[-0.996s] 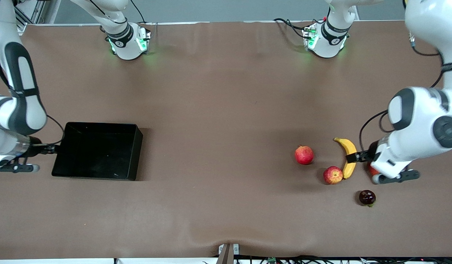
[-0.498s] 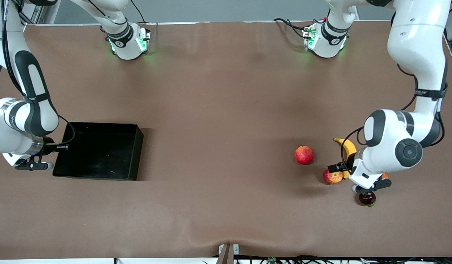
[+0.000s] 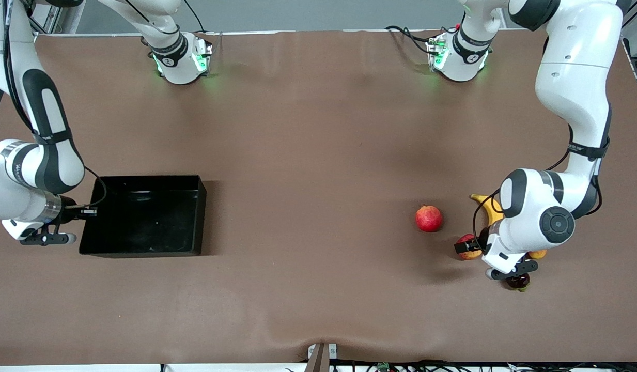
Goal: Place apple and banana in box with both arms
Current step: 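Reach the left gripper to the striped apple while the right gripper reaches the tray, then grasp the striped apple with the left gripper while the right gripper slides the tray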
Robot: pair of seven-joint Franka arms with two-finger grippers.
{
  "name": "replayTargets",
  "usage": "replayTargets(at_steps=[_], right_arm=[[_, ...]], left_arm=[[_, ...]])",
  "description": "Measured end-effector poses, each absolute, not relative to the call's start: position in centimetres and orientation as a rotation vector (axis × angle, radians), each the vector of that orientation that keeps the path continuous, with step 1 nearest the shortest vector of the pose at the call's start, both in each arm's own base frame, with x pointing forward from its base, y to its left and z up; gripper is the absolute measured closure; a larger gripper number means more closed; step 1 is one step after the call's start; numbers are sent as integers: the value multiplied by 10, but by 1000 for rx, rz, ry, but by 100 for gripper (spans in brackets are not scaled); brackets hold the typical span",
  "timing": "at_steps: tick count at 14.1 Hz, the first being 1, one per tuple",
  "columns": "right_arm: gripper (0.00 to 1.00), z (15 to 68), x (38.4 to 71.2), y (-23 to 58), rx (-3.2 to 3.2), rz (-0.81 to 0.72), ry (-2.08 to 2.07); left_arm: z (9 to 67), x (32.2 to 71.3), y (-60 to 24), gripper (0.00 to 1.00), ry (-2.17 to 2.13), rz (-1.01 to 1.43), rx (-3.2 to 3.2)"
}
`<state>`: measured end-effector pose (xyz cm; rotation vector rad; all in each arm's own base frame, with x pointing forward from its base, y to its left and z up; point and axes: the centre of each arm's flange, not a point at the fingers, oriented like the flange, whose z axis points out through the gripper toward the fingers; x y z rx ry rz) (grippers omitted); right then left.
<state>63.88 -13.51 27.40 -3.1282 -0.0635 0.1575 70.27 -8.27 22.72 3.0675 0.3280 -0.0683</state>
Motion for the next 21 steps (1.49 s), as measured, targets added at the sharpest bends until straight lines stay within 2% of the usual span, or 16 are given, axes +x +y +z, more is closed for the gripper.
replayTargets(at_steps=[4, 5, 6, 7, 8, 9, 15, 18, 21], right_arm=[[95, 306, 655, -19, -3102, 182, -2], [95, 308, 653, 18, -3071, 202, 42], [95, 310, 650, 56, -3044, 220, 100], [95, 314, 645, 96, -3032, 232, 164], [95, 321, 638, 137, -3033, 239, 225], [95, 327, 628, 177, -3037, 244, 261], [95, 326, 546, 377, -3036, 149, 237], [95, 294, 522, 415, -3043, 139, 175], [95, 265, 516, 423, -3058, 157, 156]], left_arm=[[212, 703, -82, 0, 332, -65, 3064], [209, 703, -82, 5, 332, -66, 3064], [208, 703, -82, 5, 333, -67, 3064], [207, 703, -82, 11, 333, -67, 3064], [208, 703, -82, 23, 334, -65, 3064], [209, 704, -81, 26, 334, -61, 3063], [228, 713, -83, 26, 298, 13, 3083], [280, 719, -93, 26, 265, 98, 3084], [337, 704, -124, 26, 211, 65, 3107]])
